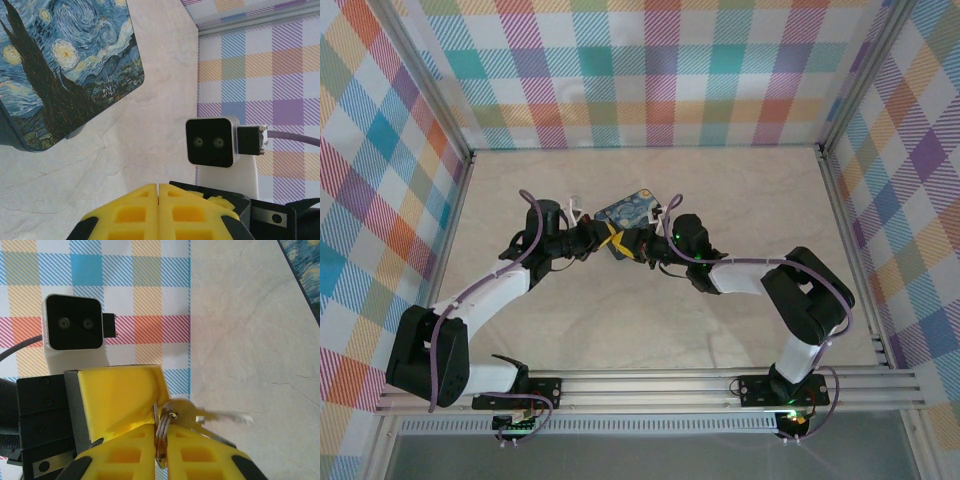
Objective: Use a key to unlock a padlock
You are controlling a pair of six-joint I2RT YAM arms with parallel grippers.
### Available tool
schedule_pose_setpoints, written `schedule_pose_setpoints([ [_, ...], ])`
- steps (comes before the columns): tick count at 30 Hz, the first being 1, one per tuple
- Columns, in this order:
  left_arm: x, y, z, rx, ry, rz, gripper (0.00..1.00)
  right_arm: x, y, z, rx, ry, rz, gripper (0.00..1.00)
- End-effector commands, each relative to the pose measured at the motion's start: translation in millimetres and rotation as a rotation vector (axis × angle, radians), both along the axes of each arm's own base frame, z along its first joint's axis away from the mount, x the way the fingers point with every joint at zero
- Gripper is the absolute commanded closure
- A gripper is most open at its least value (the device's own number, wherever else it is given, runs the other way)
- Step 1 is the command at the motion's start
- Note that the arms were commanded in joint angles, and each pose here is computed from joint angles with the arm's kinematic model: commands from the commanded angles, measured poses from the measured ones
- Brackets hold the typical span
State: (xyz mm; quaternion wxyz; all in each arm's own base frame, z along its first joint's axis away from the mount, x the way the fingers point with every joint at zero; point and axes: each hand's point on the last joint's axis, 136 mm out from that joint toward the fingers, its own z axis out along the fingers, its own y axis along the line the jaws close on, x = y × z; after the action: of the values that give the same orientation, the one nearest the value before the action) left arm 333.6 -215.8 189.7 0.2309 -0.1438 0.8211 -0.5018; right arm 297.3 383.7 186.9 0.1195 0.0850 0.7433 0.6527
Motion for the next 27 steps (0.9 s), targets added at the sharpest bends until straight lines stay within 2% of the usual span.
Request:
schedule_pose_setpoints([
  [1, -3, 4, -1, -0.006, 0.004, 0.015, 1.00, 0, -1, 18, 0.053, -0.078, -0.016, 0.94],
  [4, -3, 6, -4, 0.008, 0.017, 0.021, 0.99, -4, -6, 17, 0.027, -0.116, -0.014, 0.99],
  [9, -12, 6, -4, 0.085, 0.016, -0.042, 0.80, -17, -21, -3, -0.136, -0.199, 0.015, 1.00],
  [12, -18, 7, -1, 0.144, 0.013, -0.091, 0.74, -30, -32, -16, -0.252, -0.259, 0.075, 1.00],
  [19, -26, -5, 10, 0.143, -0.014, -0.208, 0.71, -51, -50, -15, -0.367, -0.389, 0.214, 1.00],
  [25, -34, 2, -19, 0.384, 0.074, -0.221, 0.69, -58, -85, -33, -0.524, -0.418, 0.262, 1.00],
  [27, -36, -6, -32, 0.448, 0.100, -0.191, 0.64, -53, -106, -42, -0.580, -0.391, 0.227, 1.00],
])
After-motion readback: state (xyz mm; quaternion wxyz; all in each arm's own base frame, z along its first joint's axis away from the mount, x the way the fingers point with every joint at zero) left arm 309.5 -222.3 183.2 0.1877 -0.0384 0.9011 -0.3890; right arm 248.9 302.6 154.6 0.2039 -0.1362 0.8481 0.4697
